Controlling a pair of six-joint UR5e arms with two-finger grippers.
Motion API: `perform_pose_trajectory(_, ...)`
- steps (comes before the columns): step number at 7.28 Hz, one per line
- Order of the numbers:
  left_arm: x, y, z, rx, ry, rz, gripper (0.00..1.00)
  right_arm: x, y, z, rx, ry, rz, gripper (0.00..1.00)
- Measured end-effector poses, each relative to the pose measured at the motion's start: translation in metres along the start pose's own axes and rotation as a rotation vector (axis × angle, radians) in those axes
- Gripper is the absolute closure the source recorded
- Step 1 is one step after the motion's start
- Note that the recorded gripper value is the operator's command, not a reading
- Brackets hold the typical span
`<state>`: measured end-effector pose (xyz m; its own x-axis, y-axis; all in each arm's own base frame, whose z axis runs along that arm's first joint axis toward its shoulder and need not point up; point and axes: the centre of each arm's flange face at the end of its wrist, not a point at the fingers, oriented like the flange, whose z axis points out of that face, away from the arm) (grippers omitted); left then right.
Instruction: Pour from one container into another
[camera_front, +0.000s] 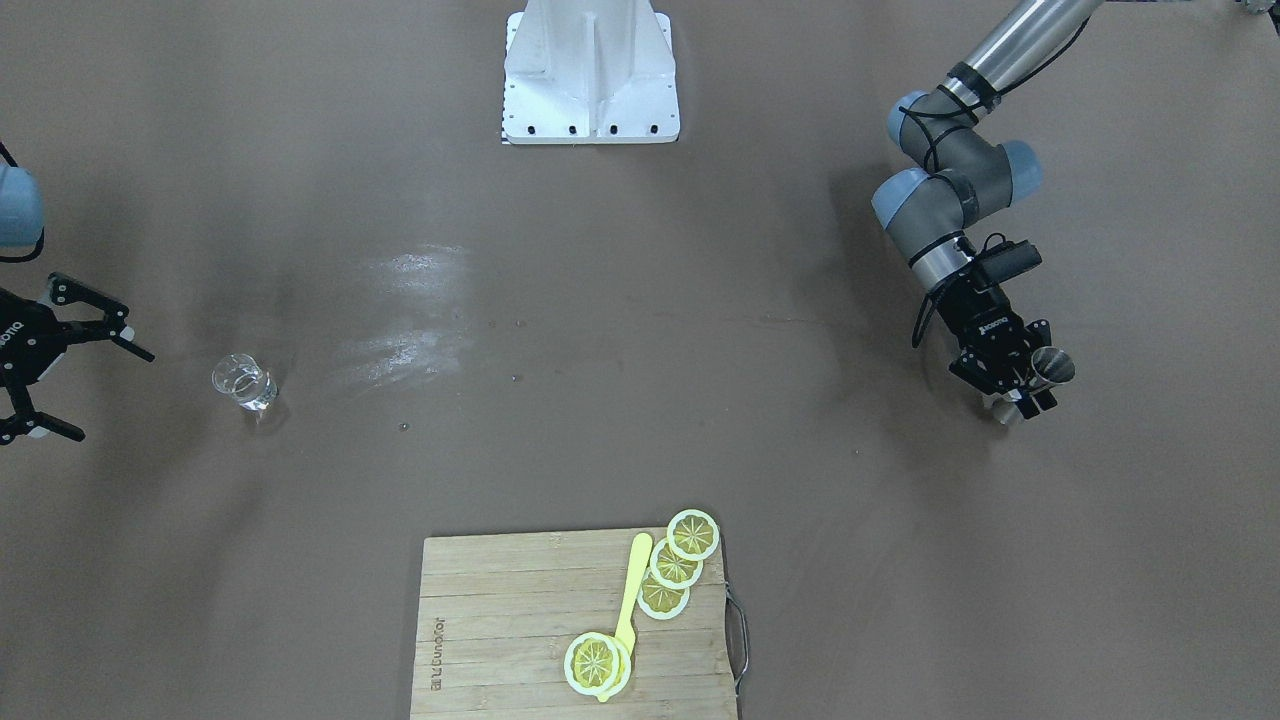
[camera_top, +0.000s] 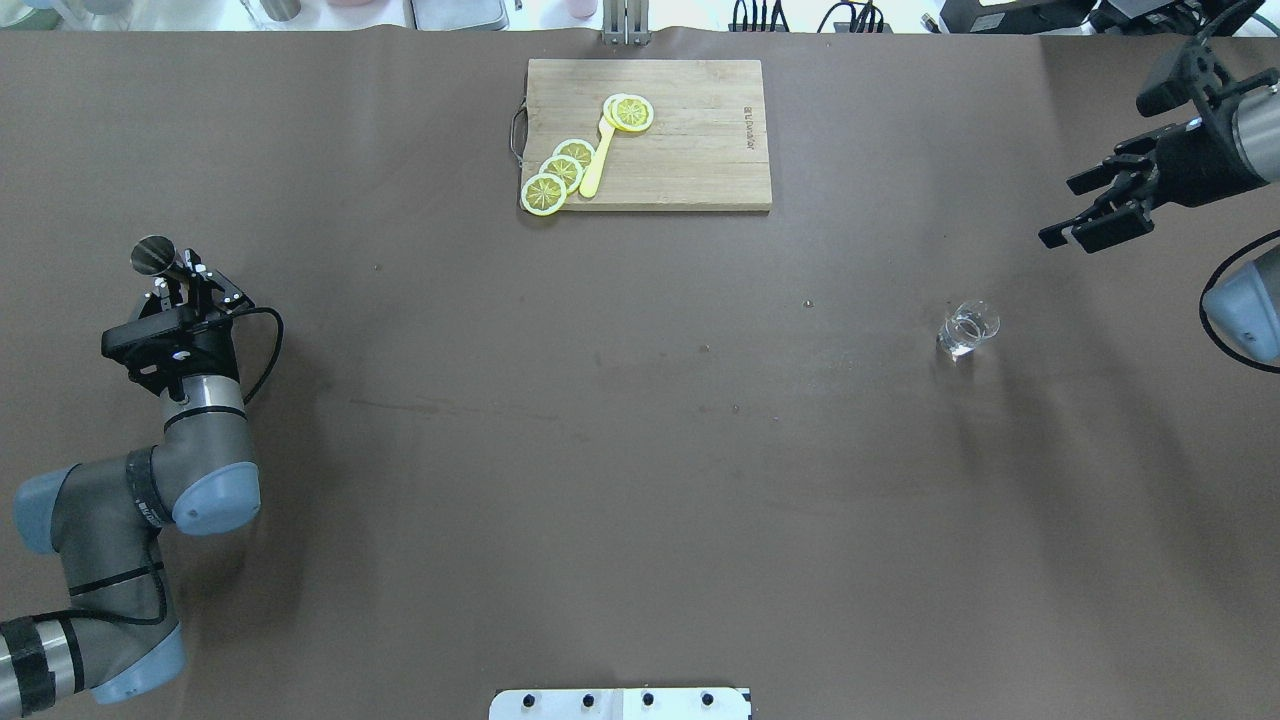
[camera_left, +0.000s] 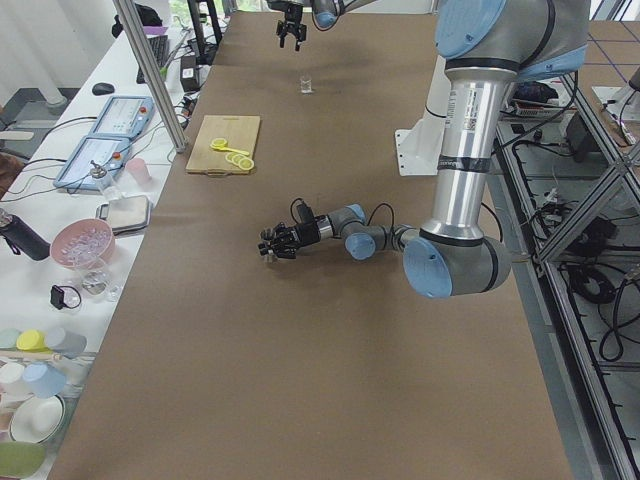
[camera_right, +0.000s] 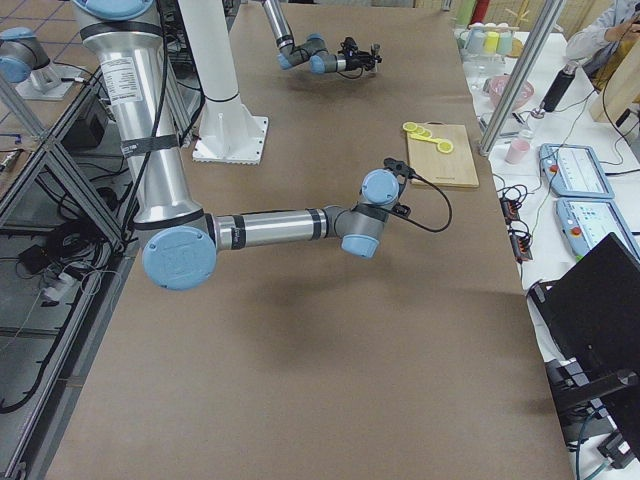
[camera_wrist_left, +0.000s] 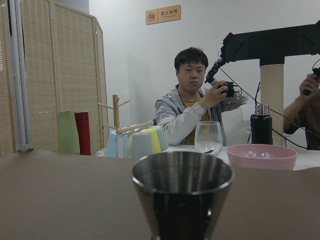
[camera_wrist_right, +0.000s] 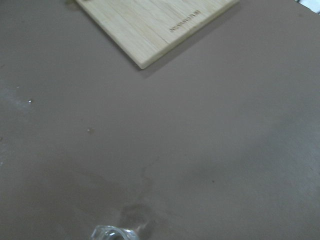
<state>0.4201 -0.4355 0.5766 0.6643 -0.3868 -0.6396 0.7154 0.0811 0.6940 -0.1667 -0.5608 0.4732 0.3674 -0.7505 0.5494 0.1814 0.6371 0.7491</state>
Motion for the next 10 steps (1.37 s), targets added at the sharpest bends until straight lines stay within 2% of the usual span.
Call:
perform_pose_trajectory(2, 0.000, 0.001, 0.000, -0.001, 0.001, 0.000, 0.46, 0.023, 0.003, -0.020, -0.125, 0.097, 0.209, 0.00)
perform_pose_trajectory(3, 0.000, 0.001, 0.000, 0.002, 0.001, 0.001, 0.01, 0.037, 0.010, -0.031, -0.186, 0.149, 0.313, 0.00)
perform_pose_trajectory(5, -0.001, 0.001, 0.000, 0.015, 0.003, 0.005, 0.01, 0.070, 0.036, -0.059, -0.297, 0.253, 0.516, 0.00)
perform_pose_trajectory(6, -0.001, 0.000, -0.001, 0.020, 0.007, 0.004, 0.01, 0.085, 0.062, -0.075, -0.331, 0.288, 0.601, 0.00)
perform_pose_trajectory(10, 0.005, -0.011, -0.028, 0.028, 0.055, -0.019, 0.01, 0.103, 0.215, -0.118, -0.393, 0.316, 0.847, 0.00)
